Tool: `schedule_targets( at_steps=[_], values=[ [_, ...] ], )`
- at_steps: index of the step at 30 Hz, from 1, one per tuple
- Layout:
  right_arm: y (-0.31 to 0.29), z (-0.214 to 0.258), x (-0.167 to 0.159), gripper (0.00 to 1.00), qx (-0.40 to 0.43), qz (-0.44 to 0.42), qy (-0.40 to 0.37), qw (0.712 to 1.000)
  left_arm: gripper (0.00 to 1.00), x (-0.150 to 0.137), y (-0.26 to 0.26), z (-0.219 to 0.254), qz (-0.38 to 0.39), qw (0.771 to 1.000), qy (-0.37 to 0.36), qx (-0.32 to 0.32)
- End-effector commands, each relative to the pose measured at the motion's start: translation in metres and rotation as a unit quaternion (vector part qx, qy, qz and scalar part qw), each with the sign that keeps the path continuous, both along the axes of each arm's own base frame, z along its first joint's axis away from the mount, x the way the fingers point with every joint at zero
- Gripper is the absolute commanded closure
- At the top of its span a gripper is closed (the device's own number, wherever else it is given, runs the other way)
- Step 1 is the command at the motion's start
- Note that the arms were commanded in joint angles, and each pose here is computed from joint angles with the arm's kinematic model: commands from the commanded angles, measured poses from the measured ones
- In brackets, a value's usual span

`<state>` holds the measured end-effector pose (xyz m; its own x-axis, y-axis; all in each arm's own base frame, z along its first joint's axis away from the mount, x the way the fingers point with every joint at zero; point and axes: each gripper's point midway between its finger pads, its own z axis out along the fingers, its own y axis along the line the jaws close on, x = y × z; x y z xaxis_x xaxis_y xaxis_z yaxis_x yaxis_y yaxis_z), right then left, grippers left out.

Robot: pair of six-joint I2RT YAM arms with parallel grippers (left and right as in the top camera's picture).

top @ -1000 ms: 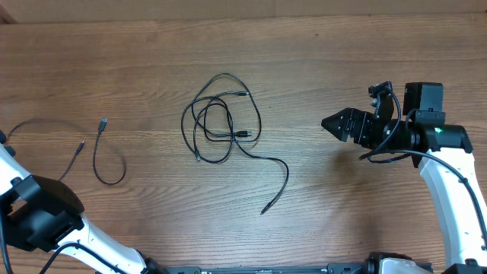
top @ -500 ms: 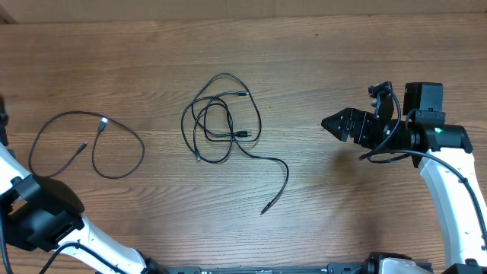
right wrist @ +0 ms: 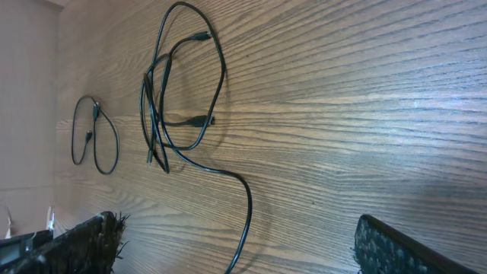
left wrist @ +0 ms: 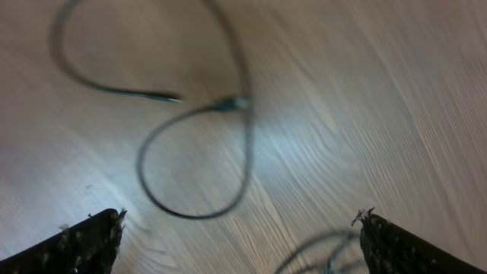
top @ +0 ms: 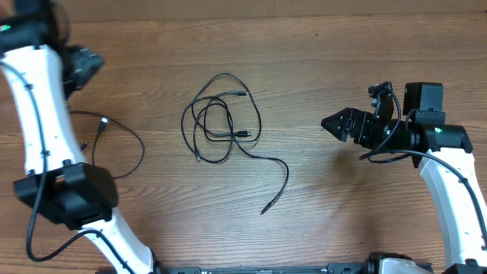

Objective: Untangle cables

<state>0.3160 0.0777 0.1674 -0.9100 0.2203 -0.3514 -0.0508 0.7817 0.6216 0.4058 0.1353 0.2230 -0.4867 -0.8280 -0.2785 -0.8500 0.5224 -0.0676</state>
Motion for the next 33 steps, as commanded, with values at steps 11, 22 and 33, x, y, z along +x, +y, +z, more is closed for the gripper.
schedule_targets(
  at_steps=[11, 22, 33],
  values=[
    [-0.002, 0.001, 0.001, 0.03, -0.003, 0.000, -0.004, 1.000, 0.00, 0.028, -0.208, -0.034, -0.283, 0.958, 0.039, 0.005],
    [-0.002, -0.001, -0.002, 0.02, -0.002, 0.000, 0.006, 1.000, 0.00, -0.006, -0.309, -0.098, -0.456, 0.878, 0.142, 0.025],
    [-0.001, -0.002, -0.003, 0.03, -0.002, 0.000, 0.008, 1.000, 0.00, -0.037, -0.309, -0.096, -0.468, 0.861, 0.199, 0.028]
  ],
)
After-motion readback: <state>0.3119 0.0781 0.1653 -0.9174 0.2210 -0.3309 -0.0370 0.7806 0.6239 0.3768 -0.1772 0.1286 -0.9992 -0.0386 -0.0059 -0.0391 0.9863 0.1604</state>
